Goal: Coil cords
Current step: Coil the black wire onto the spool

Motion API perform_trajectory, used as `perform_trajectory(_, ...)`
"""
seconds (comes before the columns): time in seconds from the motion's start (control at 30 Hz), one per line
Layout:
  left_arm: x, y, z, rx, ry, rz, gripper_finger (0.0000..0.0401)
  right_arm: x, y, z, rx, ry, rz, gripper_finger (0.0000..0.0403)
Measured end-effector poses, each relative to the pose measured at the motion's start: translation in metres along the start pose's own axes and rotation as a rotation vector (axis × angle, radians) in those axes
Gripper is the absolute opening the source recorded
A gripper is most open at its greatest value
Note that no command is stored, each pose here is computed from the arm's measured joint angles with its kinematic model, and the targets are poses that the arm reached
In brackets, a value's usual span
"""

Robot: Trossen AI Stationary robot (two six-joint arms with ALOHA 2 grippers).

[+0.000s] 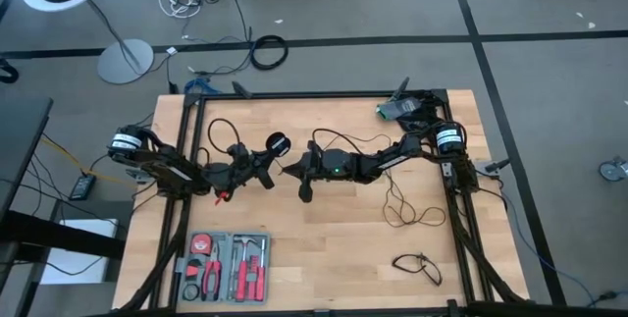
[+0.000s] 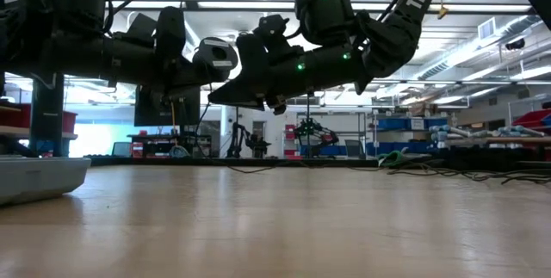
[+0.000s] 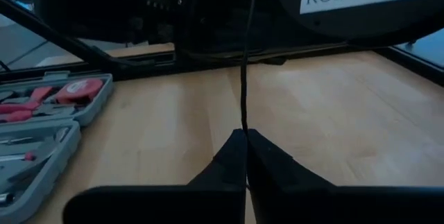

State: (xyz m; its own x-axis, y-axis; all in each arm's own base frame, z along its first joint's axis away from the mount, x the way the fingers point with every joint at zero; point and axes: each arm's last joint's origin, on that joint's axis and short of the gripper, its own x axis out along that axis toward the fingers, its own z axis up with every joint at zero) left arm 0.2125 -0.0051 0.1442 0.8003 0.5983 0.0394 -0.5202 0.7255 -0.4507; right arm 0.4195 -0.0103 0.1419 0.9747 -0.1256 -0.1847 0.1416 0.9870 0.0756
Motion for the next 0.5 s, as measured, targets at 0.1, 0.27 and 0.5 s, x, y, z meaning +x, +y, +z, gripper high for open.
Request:
perform_trajectory(0.1,0.000,0.000,0.000,-0.001,0.000,0.000,0.0000,0.000,-0.001,-0.004,0.001,0.042,-0.010,0.0002)
perform_trajectory(0.27,0.000,0.000,-0.001,0.003,0.008,-0.012,0.0000,-0.002,-0.004,-0.014,0.013,0.157,-0.102,0.0001)
perform_trajectory(0.5,-0.002,0.001,-0.002,0.019,0.023,-0.020,0.0000,-0.023,-0.010,0.011,-0.044,0.259,-0.289,0.0001)
